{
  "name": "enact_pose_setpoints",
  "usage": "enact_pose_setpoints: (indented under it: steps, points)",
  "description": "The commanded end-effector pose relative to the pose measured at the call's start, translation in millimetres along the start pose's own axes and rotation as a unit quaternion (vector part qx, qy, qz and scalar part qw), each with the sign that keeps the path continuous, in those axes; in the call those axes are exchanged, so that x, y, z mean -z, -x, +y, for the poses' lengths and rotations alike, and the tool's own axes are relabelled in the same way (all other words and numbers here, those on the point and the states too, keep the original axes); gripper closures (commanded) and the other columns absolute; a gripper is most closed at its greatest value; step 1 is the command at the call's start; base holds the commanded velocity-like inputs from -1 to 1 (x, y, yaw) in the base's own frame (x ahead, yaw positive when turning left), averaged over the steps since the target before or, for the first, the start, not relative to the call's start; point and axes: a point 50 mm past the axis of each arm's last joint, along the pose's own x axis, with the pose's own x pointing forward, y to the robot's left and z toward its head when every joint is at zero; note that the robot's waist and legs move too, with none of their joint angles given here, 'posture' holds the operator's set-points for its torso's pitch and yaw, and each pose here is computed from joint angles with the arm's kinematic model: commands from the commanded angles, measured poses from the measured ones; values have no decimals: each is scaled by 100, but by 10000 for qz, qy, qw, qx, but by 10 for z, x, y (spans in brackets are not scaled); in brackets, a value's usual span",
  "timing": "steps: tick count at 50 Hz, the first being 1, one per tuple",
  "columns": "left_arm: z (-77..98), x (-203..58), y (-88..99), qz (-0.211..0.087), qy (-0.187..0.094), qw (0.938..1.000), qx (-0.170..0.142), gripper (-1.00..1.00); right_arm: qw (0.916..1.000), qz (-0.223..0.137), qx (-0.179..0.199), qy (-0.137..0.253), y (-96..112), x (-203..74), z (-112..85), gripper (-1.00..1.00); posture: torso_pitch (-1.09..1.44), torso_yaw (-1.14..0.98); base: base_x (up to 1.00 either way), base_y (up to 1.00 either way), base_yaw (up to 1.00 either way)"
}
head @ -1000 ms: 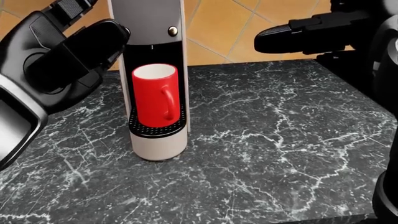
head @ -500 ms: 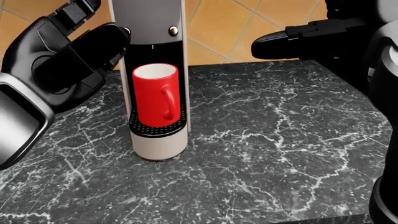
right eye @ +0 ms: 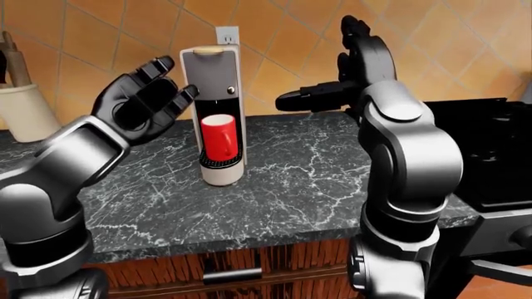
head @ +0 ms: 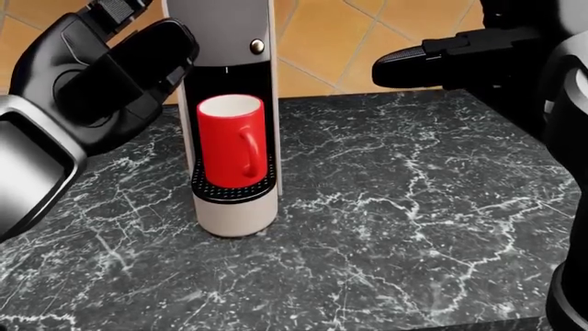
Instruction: Press the button on the coffee machine to serve coffee.
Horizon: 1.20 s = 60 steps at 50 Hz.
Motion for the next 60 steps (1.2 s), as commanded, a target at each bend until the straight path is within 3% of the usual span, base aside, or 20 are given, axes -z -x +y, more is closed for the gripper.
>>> enact_pose_setpoints:
  steps: [1,60]
  points:
    - [-50,-107,13,-289,4,9995,144,-100,9993,-371,53,13,28,-145,-17,-100,-45,0,0,0,0]
    - [44,-142,-235,-353,172,9992,71,-100,9994,-348,44,-29,29,-77,-5,-100,-45,0,0,0,0]
